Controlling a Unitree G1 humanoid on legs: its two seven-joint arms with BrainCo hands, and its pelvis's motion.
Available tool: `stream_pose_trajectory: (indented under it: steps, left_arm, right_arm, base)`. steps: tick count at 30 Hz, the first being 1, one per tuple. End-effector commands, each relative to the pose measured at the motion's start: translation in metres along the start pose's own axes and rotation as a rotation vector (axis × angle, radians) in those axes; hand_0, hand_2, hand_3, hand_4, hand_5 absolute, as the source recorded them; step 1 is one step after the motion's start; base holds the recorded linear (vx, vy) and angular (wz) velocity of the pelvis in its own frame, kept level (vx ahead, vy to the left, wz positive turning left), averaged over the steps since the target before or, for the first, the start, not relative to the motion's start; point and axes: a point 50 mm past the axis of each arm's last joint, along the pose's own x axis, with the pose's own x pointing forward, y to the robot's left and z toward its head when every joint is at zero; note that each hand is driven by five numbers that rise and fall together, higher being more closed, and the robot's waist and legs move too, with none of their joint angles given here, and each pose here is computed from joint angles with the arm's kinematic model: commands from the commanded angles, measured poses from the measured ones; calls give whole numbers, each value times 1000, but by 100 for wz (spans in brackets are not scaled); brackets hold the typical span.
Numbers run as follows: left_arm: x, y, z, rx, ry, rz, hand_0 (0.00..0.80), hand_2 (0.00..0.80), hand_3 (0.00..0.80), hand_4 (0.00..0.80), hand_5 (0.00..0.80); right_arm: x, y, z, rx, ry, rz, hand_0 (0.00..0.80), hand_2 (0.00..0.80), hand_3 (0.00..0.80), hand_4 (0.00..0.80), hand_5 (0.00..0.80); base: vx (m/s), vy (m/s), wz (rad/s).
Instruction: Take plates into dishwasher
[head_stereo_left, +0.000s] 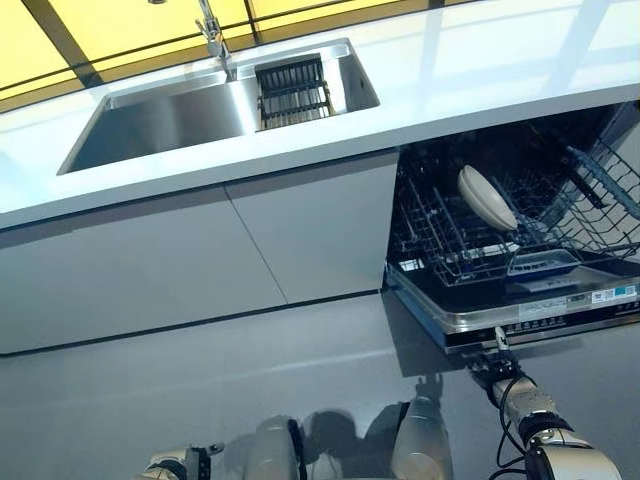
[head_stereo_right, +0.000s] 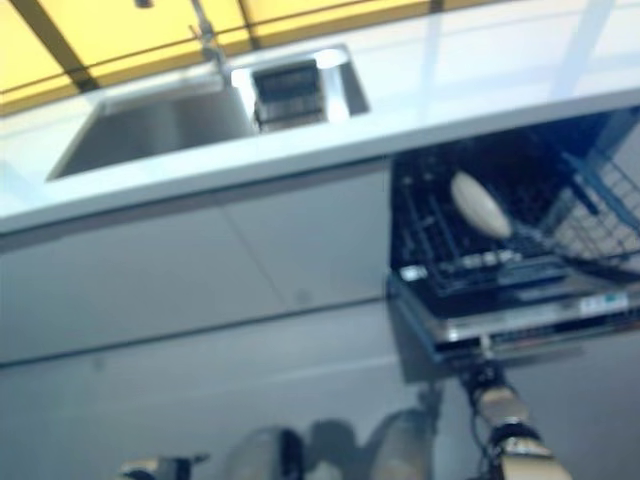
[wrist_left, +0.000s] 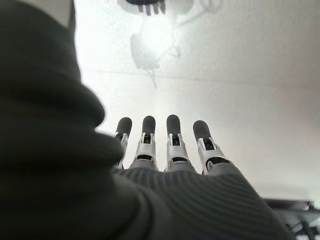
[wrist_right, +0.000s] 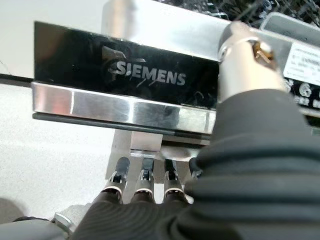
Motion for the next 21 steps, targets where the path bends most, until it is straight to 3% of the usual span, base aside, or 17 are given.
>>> stream_pose_trajectory:
  steps: [1,6,10,17,21]
  left_arm:
    - [2,14,1,5,-5,51,0,0,0,0,0]
    - [4,26,-6,53,11,76,0,0,0,0,0]
    - [6,35,-9,98,4,79,0,0,0,0,0]
    - [9,40,-18,171,-33,52,0,0,0,0,0]
    - [10,44,-21,197,-44,52,0,0,0,0,0]
  right_arm:
    - [-27,160,28,113,-91,603,0,0,0,0,0]
    - [-80,251,33,124,-166,998,0,0,0,0,0]
    - [-115,286,43,90,-207,1222,0,0,0,0,0]
    - [-147,306,52,7,-256,1422,0,0,0,0,0]
    - [-148,304,57,29,-268,1431,0,0,0,0,0]
  base:
    - [19,-11,5]
    - [47,-35,5]
    - [48,-58,13]
    - [46,-22,7]
    - [59,-2,-3]
